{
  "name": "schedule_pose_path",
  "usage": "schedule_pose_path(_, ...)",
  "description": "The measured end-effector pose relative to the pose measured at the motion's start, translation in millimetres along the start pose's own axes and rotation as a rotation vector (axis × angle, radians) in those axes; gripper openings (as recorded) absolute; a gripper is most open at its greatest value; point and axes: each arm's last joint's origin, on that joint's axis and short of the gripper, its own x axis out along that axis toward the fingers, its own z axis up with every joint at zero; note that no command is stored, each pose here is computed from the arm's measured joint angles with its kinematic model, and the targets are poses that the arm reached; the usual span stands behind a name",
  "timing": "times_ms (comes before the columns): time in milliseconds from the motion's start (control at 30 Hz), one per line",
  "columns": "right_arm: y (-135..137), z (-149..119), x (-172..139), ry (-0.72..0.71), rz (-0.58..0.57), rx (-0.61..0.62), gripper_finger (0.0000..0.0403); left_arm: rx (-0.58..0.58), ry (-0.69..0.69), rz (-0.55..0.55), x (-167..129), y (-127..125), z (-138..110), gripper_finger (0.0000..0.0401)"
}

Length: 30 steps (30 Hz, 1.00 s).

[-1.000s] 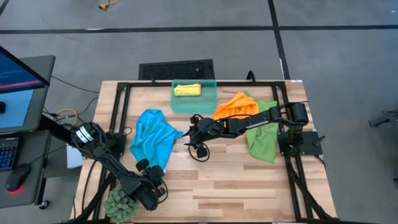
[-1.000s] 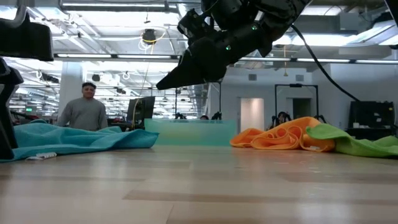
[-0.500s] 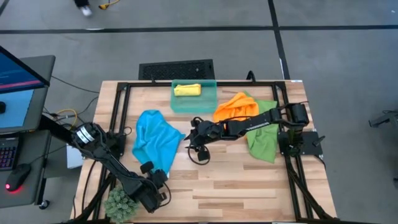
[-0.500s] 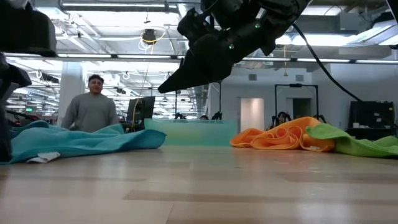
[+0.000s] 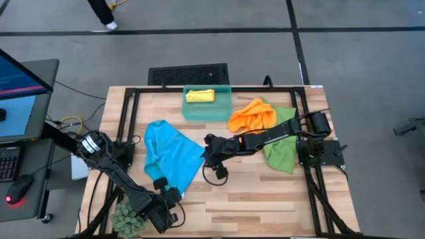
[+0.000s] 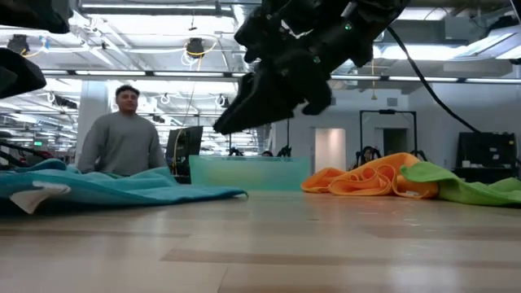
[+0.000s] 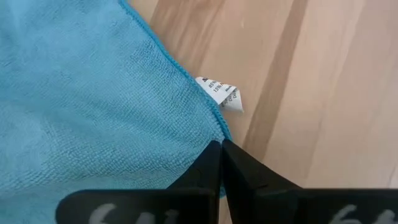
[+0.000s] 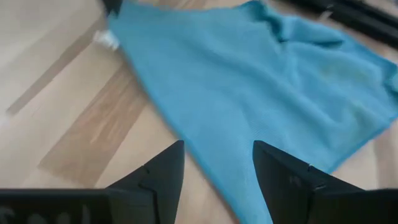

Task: Roll microfiber towels into tight, uniform cylinder then place into a basket
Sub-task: Fold the blue microfiber towel

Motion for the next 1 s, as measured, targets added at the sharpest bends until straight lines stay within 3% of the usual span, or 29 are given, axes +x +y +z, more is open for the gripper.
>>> schedule_pose_path(167,13.3,1.1,0.7,0.028,0.039,-0.078,0.0231,-0.013,0.039,-0.020,-3.9,-3.0,-5.5,0.0000)
schedule_pose_path(500,28.9,4.5,8.1,0.006,0.062,-0.109,0.0235,-0.078,0.077,-0.072,-12.4,-11.4,-21.3,0.0000)
schedule_pose_path(667,35.8,-1.9,22.9,0.014,0.075,-0.167,0.0235,-0.091,0.083,-0.090,-16.2,-14.7,-25.2,0.0000)
schedule_pose_path(733,38.8,-13.0,24.3,0.087,0.090,-0.164,0.0235,-0.092,0.084,-0.090,-16.3,-14.7,-25.3,0.0000)
schedule_pose_path(1000,28.2,-28.7,42.1,0.131,0.050,-0.130,0.0235,-0.088,0.084,-0.090,-16.8,-14.7,-26.1,0.0000)
